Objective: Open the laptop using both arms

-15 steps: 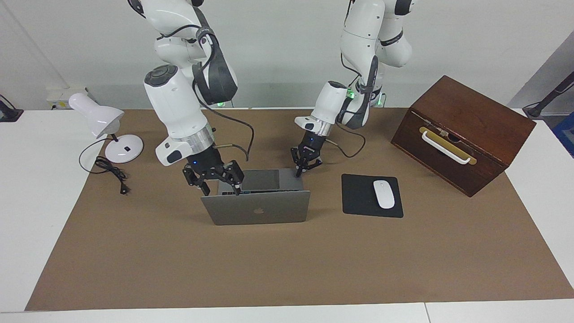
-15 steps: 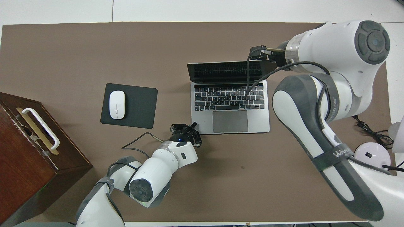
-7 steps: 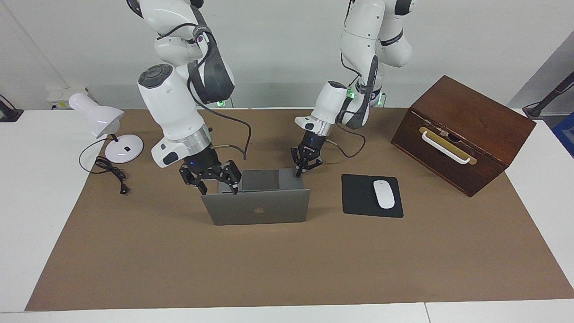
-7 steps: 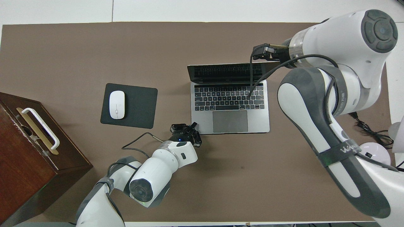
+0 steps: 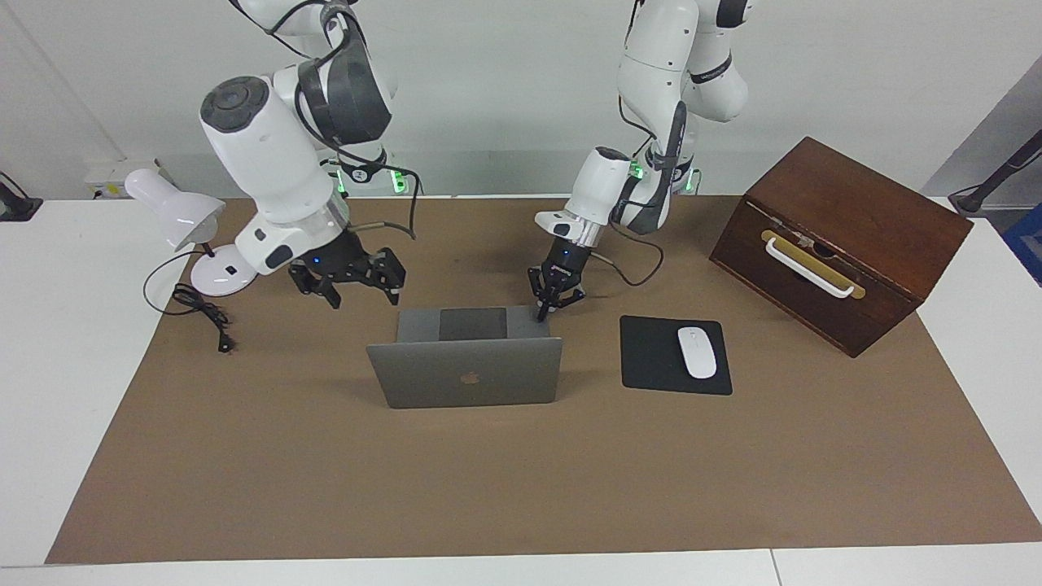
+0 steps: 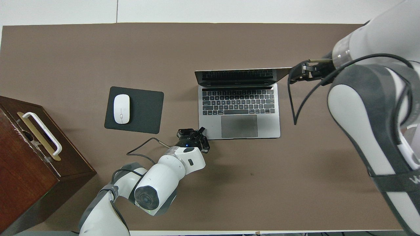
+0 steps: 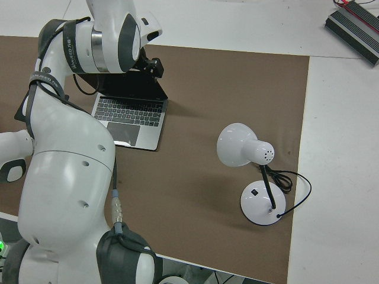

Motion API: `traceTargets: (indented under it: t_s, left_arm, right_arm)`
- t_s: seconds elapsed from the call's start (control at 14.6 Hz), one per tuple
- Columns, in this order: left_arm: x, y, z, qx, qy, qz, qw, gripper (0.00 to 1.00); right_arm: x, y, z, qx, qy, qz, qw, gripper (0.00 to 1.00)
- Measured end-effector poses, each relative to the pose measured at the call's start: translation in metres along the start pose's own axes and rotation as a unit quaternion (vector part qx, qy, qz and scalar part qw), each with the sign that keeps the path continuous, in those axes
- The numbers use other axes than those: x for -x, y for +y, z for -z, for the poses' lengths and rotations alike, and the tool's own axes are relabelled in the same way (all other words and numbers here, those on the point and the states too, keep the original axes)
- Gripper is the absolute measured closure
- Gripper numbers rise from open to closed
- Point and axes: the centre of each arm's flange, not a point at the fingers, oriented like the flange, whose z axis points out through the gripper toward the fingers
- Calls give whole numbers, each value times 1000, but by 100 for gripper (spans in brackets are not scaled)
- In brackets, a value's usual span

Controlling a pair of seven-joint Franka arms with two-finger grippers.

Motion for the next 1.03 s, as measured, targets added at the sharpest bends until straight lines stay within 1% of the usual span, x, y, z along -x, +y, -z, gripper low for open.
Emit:
traceTargets:
  t_s: [0.14,0.27,0.48,0.69,1.03]
  left_arm:
    - [0,0,0,0,0,1,1000,99]
    - [0,0,0,0,0,4,1000,99]
    - [0,0,0,0,0,20,1000,99]
    - [-2,0,-1,0,2,36,999,99]
    - [-10,-1,-9,-1,5,46,999,99]
  right_arm:
    - [18,35,29,16,-14,27,999,0]
    - [30,74,49,25,-19,49,998,1]
    - [37,115,57,41,-22,75,996,0]
    - [38,124,53,54,-28,82,995,0]
    - [34,129,51,60,-14,80,995,0]
